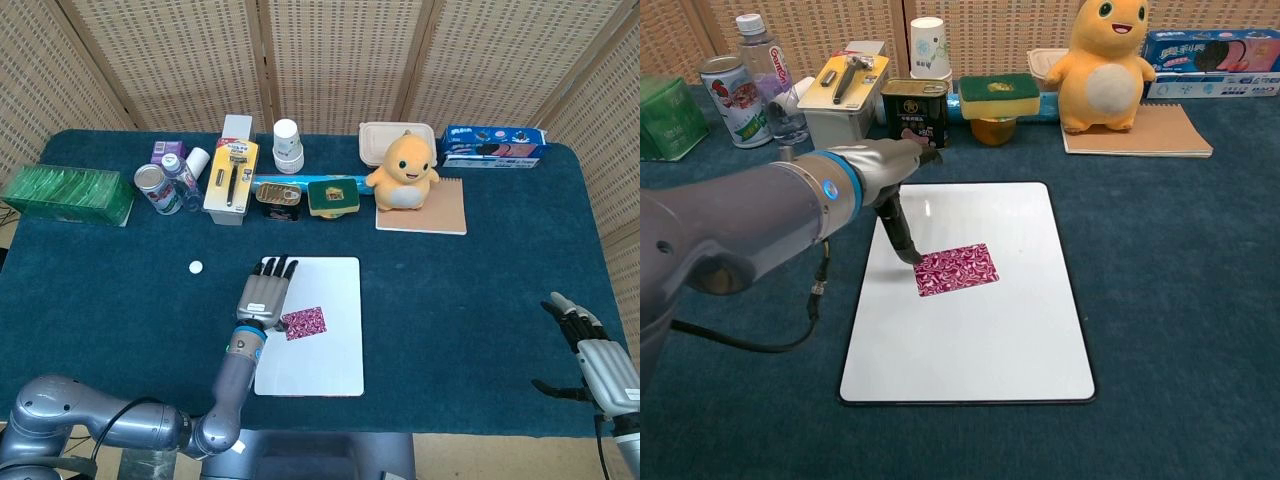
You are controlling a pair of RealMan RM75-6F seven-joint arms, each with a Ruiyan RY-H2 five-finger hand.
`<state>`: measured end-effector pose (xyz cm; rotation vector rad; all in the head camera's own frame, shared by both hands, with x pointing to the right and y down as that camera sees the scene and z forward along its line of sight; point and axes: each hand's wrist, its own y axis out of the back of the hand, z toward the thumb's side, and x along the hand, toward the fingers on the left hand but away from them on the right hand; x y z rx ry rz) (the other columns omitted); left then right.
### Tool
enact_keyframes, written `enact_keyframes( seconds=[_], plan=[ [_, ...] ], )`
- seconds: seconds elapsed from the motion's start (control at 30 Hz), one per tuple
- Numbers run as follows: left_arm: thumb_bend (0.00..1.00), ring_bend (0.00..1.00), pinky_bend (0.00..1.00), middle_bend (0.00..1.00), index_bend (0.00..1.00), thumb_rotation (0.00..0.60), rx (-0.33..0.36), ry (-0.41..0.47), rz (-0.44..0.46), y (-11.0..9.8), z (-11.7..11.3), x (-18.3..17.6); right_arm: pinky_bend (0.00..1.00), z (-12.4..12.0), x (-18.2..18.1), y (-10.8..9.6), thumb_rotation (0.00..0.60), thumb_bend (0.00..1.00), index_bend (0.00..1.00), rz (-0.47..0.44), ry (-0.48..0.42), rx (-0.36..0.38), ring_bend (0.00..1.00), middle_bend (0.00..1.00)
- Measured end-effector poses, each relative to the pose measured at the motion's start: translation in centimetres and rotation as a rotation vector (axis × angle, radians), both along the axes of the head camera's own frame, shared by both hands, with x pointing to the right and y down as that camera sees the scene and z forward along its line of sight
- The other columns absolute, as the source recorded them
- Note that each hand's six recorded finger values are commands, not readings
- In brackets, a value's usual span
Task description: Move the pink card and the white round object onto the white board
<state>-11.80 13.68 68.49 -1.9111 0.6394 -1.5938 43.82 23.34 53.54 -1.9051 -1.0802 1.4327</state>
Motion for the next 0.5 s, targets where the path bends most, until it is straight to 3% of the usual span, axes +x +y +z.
enact_keyframes(
  seconds=[0.27, 0.5],
  plan=[
    [0.11, 0.0, 0.09, 0.0, 0.0, 0.6, 0.065, -0.108, -0.1, -2.7, -0.8, -8.9, 0.0, 0.1, -0.3, 0.1, 0.6, 0.0, 0.01, -0.008, 0.003, -0.006, 0.0, 0.0],
    [0.11, 0.0, 0.09, 0.0, 0.14, 0.6, 0.034, -0.138, -0.213, -3.5, -0.4, -16.0, 0.0, 0.4, -0.5, 0.3, 0.6, 0.0, 0.01, -0.014, 0.01, -0.012, 0.0, 0.0]
  ],
)
